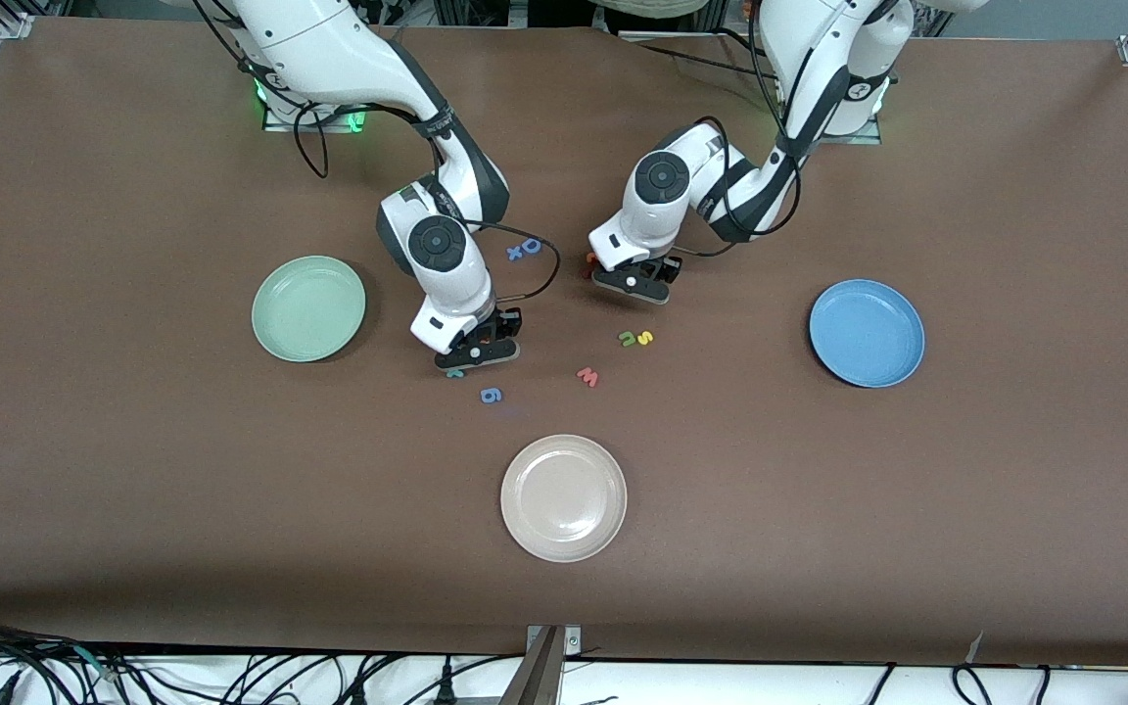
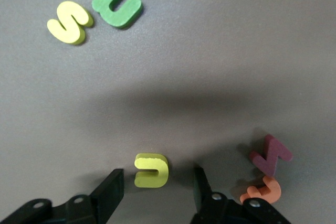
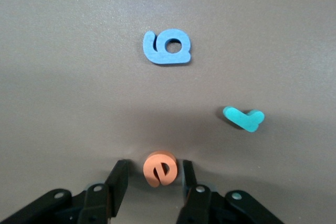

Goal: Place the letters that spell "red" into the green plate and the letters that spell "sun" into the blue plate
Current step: 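Grasp the yellow u with the left gripper while the right gripper grasps the e, then drop the u on the blue plate while the right gripper drops the e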

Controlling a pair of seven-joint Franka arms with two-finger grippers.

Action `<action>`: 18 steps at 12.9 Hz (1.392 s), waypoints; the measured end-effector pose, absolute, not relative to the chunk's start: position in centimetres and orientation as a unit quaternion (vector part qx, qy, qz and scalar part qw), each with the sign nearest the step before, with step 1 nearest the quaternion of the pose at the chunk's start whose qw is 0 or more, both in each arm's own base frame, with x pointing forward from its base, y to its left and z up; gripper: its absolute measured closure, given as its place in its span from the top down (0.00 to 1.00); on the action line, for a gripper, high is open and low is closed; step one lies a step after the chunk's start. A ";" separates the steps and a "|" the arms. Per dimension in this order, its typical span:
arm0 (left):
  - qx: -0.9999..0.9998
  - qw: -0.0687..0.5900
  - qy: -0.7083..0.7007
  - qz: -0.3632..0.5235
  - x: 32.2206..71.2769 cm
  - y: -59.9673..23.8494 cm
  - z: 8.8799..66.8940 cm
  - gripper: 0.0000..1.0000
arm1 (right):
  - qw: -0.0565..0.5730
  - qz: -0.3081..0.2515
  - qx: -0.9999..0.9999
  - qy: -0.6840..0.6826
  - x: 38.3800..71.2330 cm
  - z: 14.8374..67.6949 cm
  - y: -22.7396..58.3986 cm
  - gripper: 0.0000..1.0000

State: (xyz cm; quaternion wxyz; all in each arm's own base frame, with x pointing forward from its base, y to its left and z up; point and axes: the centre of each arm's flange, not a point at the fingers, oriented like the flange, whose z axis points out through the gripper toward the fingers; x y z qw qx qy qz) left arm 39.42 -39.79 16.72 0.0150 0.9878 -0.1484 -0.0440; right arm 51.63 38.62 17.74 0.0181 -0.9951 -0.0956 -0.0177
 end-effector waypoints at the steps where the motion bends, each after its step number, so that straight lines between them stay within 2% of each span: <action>1: 0.988 0.014 -0.151 -0.043 39.4 -39.8 16.7 0.60 | 0.018 -0.017 -0.995 -0.096 51.6 17.7 38.6 0.49; 2: 0.987 0.015 -0.152 -0.042 39.4 -39.9 16.8 0.54 | 0.018 -0.018 -0.995 -0.095 51.7 17.7 38.6 0.44; 3: 0.987 0.015 -0.152 -0.042 39.4 -39.9 16.8 0.54 | 0.017 -0.019 -0.995 -0.095 51.8 17.7 38.5 0.36; 4: 0.987 0.015 -0.153 -0.041 39.4 -39.9 16.9 0.49 | 0.017 -0.019 -0.995 -0.095 51.8 17.8 38.5 0.34; 5: 0.987 0.015 -0.153 -0.041 39.4 -39.9 16.9 0.49 | 0.017 -0.020 -0.995 -0.095 51.8 17.9 38.5 0.28; 7: 0.987 0.016 -0.153 -0.039 39.4 -40.0 17.0 0.39 | 0.018 -0.020 -0.995 -0.095 51.8 17.9 38.5 0.28; 8: 0.987 0.016 -0.153 -0.039 39.4 -40.0 17.0 0.39 | 0.018 -0.021 -0.995 -0.095 51.8 17.9 38.5 0.28; 10: 0.987 0.016 -0.156 -0.037 39.6 -39.9 17.2 0.28 | 0.022 -0.029 -0.995 -0.094 52.1 18.5 38.6 0.28; 14: 0.985 0.011 -0.168 -0.026 42.1 -37.7 17.3 0.25 | 0.018 -0.039 -0.996 -0.080 53.9 22.7 37.0 0.28; 18: 0.984 0.007 -0.176 -0.017 45.6 -33.9 17.8 0.25 | -0.009 -0.004 -0.998 -0.069 55.0 27.9 33.1 0.28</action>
